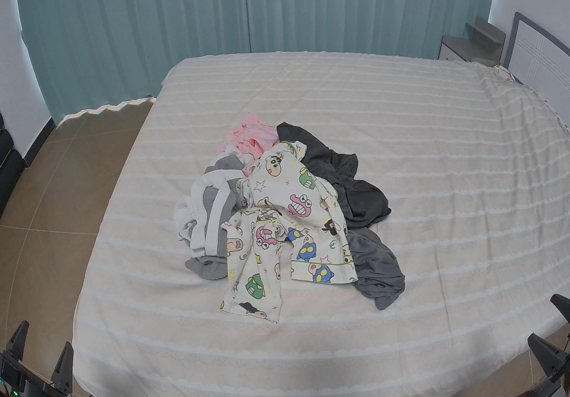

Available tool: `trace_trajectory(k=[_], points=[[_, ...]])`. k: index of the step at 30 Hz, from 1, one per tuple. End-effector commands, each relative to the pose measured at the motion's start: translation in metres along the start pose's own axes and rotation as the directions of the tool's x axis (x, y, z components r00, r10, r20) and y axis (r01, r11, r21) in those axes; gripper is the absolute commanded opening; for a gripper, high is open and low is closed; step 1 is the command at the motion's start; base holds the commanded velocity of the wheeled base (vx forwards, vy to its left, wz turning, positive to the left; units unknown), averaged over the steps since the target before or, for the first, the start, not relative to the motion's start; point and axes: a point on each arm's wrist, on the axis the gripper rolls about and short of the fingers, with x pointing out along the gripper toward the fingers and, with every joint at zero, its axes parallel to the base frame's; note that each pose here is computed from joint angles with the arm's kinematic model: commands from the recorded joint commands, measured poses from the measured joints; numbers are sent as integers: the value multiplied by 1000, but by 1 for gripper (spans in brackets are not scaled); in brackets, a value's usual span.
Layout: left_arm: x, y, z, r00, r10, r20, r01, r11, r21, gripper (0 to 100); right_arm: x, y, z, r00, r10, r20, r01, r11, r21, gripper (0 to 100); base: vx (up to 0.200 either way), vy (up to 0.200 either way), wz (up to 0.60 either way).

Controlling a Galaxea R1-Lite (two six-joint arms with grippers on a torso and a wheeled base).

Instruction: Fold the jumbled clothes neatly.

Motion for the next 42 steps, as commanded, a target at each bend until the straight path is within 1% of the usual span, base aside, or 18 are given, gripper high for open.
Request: trace_trajectory(k=[1,6,7,8,9,11,14,16,20,21,23,24,25,26,29,33,39,42], points=[[0,0,-4,1000,1,1,-1,1000,1,100,30,-9,19,987,57,-148,-38,991,131,100,0,0,0],[0,0,-4,1000,1,1,-1,1000,1,100,62,-19,29,970,121,-209,-87,983,165,100,0,0,0],[0,0,-4,1000,1,1,-1,1000,1,100,78,-21,29,952,162,-258,-117,976,183,100,0,0,0],[0,0,-4,1000,1,1,-1,1000,1,100,84,-22,28,943,178,-281,-128,974,190,100,0,0,0],[0,0,-4,1000,1,1,-1,1000,1,100,100,-23,26,918,209,-335,-144,967,208,100,0,0,0],[0,0,-4,1000,1,1,-1,1000,1,100,124,-26,20,894,206,-398,-128,968,214,100,0,0,0],[0,0,-4,1000,1,1,-1,1000,1,100,163,-27,7,867,166,-469,-84,978,191,100,0,0,0],[0,0,-4,1000,1,1,-1,1000,-1,100,186,-24,-2,858,149,-491,-56,978,199,100,0,0,0],[0,0,-4,1000,1,1,-1,1000,-1,100,222,-14,-17,864,117,-490,-4,974,225,100,0,0,0],[0,0,-4,1000,1,1,-1,1000,-1,100,241,-5,-27,878,78,-472,33,974,223,100,0,0,0],[0,0,-4,1000,1,1,-1,1000,-1,100,257,5,-35,898,61,-436,44,973,227,100,0,0,0],[0,0,-4,1000,1,1,-1,1000,-1,100,259,6,-36,901,59,-429,46,972,229,100,0,0,0],[0,0,-4,1000,1,1,-1,1000,-1,100,271,13,-42,916,54,-397,48,969,241,100,0,0,0],[0,0,-4,1000,1,1,-1,1000,-1,100,271,13,-42,916,54,-397,48,969,241,100,0,0,0],[0,0,-3,1000,1,0,-1,1000,-1,100,291,22,-60,922,30,-386,60,974,218,100,0,0,0],[0,0,-4,1000,1,1,-1,1000,-2,100,309,27,-65,935,-5,-354,82,975,204,100,0,0,0],[0,0,-4,1000,1,1,-1,1000,-4,100,320,34,-67,939,6,-345,67,978,200,100,0,0,0],[0,0,-4,1000,1,1,-1,1000,-5,100,331,41,-75,936,15,-352,53,982,184,100,0,0,0]])
